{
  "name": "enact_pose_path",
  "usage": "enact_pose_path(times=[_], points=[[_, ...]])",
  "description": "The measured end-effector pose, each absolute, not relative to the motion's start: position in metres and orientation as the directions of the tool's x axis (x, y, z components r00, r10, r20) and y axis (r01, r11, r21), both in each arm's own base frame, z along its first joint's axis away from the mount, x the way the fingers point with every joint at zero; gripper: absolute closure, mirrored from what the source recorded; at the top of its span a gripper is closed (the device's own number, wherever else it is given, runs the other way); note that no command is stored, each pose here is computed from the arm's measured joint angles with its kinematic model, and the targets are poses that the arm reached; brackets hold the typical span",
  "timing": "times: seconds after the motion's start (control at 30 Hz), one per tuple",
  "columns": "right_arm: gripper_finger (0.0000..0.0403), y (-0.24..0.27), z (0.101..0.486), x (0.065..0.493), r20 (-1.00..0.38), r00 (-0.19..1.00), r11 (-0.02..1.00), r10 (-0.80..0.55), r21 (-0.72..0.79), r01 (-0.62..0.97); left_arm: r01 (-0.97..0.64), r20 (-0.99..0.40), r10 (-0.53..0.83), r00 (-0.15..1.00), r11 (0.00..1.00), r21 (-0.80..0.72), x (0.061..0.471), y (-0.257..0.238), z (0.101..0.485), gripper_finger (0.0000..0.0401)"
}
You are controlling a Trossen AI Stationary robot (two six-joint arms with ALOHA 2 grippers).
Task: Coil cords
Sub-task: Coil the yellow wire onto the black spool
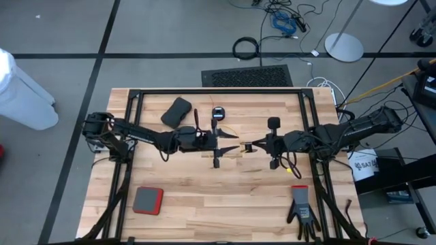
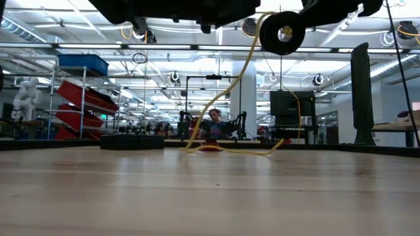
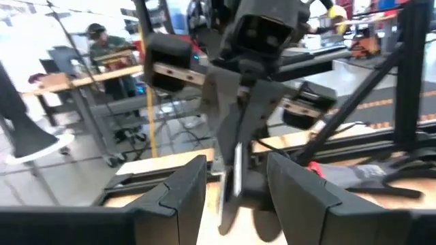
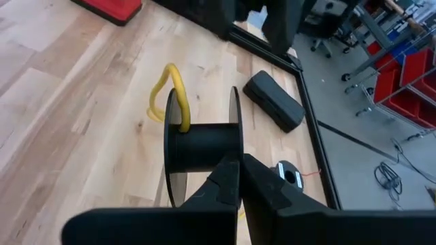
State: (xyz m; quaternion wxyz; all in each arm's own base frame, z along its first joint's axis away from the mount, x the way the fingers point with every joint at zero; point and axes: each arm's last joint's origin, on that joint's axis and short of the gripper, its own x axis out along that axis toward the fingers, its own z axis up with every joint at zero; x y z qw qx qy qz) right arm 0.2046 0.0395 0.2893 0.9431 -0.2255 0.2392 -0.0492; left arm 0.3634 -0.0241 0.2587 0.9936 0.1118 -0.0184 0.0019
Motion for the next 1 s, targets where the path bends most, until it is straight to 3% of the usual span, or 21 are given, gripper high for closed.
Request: enact_pose_path(times=[0.73, 1.0], points=[[0.0403, 0.042, 0.298, 0.209, -0.354, 0.927, 0.912, -0.127, -0.409, -0.031, 0.012, 0.006, -0.013, 1.000, 0.986, 0.168, 0.376, -0.025, 0.249, 0.0239], [0.0403, 0.043, 0.295, 0.207, -0.382, 0.916, 0.910, -0.126, -0.412, -0.046, 0.009, 0.015, -0.013, 1.000, 0.982, 0.190, 0.379, -0.025, 0.251, 0.0295]])
